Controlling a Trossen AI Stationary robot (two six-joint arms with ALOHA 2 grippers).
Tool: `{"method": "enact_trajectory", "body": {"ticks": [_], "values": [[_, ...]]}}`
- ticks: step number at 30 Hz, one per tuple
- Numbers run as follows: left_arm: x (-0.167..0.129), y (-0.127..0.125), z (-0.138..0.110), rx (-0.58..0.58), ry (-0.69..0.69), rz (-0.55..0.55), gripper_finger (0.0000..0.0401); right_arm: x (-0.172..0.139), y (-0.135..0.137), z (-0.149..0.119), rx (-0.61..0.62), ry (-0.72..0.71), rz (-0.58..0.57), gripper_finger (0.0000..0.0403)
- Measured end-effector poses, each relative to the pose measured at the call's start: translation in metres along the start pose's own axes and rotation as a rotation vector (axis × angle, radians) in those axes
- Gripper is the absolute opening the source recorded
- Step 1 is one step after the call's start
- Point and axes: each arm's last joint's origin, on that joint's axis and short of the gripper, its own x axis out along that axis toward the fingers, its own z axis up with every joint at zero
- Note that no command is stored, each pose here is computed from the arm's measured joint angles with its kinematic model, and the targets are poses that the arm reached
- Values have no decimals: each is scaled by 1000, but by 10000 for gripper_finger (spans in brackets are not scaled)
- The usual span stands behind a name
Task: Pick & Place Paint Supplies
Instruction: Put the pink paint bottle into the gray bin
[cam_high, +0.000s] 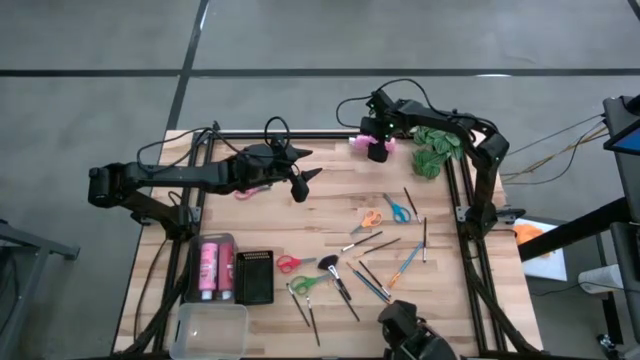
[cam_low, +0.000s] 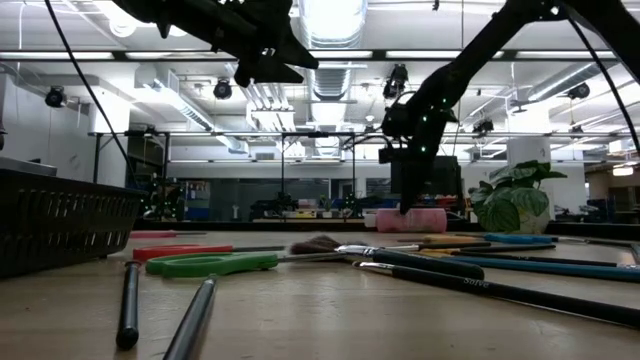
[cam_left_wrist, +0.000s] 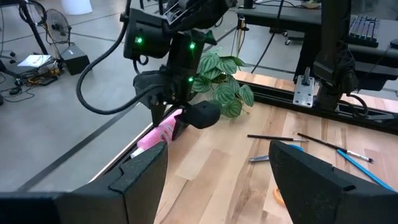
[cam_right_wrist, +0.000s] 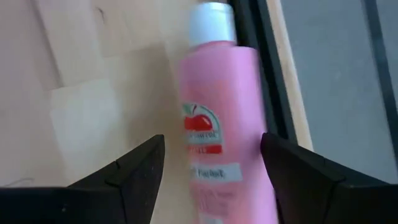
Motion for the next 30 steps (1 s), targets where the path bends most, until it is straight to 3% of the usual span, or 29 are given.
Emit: {"method": "enact_trajectory", "body": {"ticks": [8,14,23,30], "values": [[0,0,-4,9,39,2,283,20,2,-7,21,60,47,263],[0,0,-8,16,78,4,283,17,2,-7,52,57,41,261],[-1,1,-11,24,109,6,283,16,4,-6,75,44,68,196],[-1,1,-12,29,118,6,283,15,7,-6,102,35,121,186]]}}
